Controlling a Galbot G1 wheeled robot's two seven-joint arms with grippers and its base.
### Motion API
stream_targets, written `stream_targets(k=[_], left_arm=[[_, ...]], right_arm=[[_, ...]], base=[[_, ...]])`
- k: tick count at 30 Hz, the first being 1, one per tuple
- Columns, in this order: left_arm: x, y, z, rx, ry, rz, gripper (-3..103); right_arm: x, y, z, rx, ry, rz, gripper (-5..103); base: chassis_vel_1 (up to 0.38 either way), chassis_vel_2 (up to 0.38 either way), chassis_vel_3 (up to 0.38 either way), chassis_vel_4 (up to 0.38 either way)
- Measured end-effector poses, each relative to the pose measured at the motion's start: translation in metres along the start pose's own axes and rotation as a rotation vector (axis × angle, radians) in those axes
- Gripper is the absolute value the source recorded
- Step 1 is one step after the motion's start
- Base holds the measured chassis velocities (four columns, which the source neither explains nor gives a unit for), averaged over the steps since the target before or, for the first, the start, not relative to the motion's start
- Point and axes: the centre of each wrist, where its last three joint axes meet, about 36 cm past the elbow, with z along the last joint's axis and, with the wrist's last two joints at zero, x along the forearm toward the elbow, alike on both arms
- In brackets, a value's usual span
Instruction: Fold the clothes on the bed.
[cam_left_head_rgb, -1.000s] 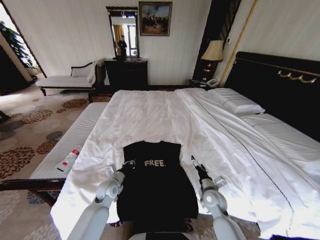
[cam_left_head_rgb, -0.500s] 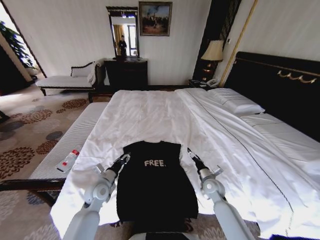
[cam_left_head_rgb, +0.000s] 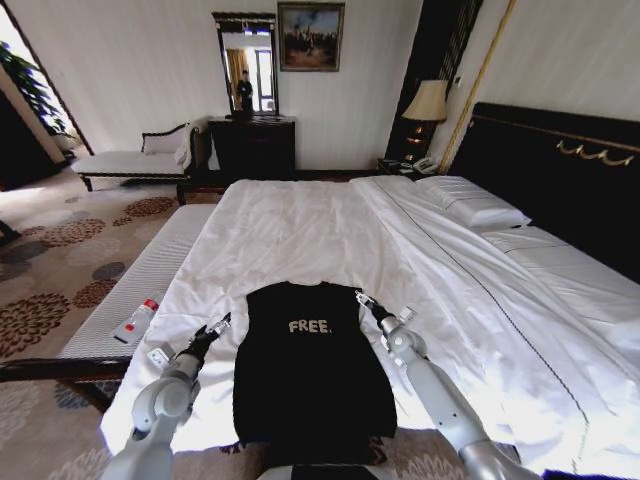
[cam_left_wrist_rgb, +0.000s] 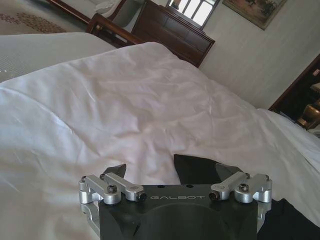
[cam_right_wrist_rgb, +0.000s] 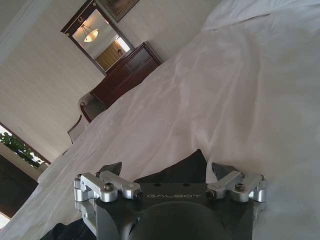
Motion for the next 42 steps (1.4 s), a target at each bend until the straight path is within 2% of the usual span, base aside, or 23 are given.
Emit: stream_targets(k=[3, 6, 7, 8, 9, 11, 12, 15, 17, 20, 23, 25, 26, 27, 28, 29, 42], left_arm=[[0.001, -0.001, 0.002, 0.004, -0.001, -0.004, 100], [0.0, -0.002, 0.001, 0.009, -0.005, -0.006, 100], [0.0, -0.002, 0.001, 0.009, -0.005, -0.006, 100], [0.0, -0.002, 0.001, 0.01, -0.007, -0.007, 100], [0.0, -0.002, 0.001, 0.01, -0.008, -0.007, 100], [-0.002, -0.001, 0.001, 0.012, -0.008, -0.013, 100], [-0.002, -0.001, 0.001, 0.012, -0.008, -0.013, 100], [-0.003, 0.001, 0.002, 0.014, -0.009, -0.018, 100], [-0.003, 0.001, 0.001, 0.014, -0.009, -0.018, 100], [-0.005, 0.0, 0.0, 0.012, -0.013, -0.018, 100], [-0.007, -0.001, 0.0, 0.012, -0.013, -0.016, 100], [-0.008, -0.001, 0.001, 0.014, -0.01, -0.015, 100], [-0.008, -0.002, 0.002, 0.016, -0.008, -0.015, 100], [-0.009, -0.002, 0.003, 0.018, -0.005, -0.016, 100], [-0.009, -0.002, 0.003, 0.018, -0.005, -0.016, 100], [-0.009, -0.002, 0.004, 0.019, -0.003, -0.016, 100], [-0.012, -0.001, 0.009, 0.023, 0.008, -0.018, 100]], right_arm=[[-0.013, 0.0, -0.001, -0.016, 0.003, 0.015, 98], [-0.027, 0.001, -0.005, -0.025, 0.003, 0.029, 84], [-0.027, 0.001, -0.005, -0.025, 0.003, 0.029, 84], [-0.031, 0.002, -0.007, -0.025, 0.003, 0.028, 78], [-0.032, 0.003, -0.007, -0.026, 0.003, 0.027, 78], [-0.034, 0.005, -0.007, -0.028, 0.004, 0.018, 68], [-0.034, 0.005, -0.007, -0.028, 0.004, 0.018, 68], [-0.033, 0.005, -0.004, -0.028, 0.009, 0.015, 51], [-0.033, 0.005, -0.003, -0.028, 0.01, 0.016, 51], [-0.032, 0.002, 0.0, -0.012, 0.017, 0.021, 35], [-0.032, -0.001, 0.0, -0.003, 0.019, 0.029, 30], [-0.033, -0.001, -0.001, 0.003, 0.01, 0.035, 19], [-0.034, -0.001, -0.002, 0.008, 0.004, 0.039, 19], [-0.036, -0.001, -0.004, 0.016, -0.006, 0.045, 8], [-0.036, -0.001, -0.004, 0.016, -0.006, 0.045, 8], [-0.037, 0.0, -0.006, 0.021, -0.012, 0.05, 3], [-0.044, 0.007, -0.019, 0.043, -0.054, 0.047, 0]], base=[[0.0, 0.0, 0.0, 0.0], [0.0, 0.0, 0.0, 0.0], [0.0, 0.0, 0.0, 0.0], [0.0, 0.0, 0.0, 0.0], [0.0, 0.0, 0.0, 0.0], [0.0, 0.0, 0.0, 0.0], [0.0, 0.0, 0.0, 0.0], [0.0, 0.0, 0.0, 0.0], [0.0, 0.0, 0.0, 0.0], [0.0, 0.0, 0.0, 0.0], [0.0, 0.0, 0.0, 0.0], [0.0, 0.0, 0.0, 0.0], [0.0, 0.0, 0.0, 0.0], [0.0, 0.0, 0.0, 0.0], [0.0, 0.0, 0.0, 0.0], [0.0, 0.0, 0.0, 0.0], [0.0, 0.0, 0.0, 0.0]])
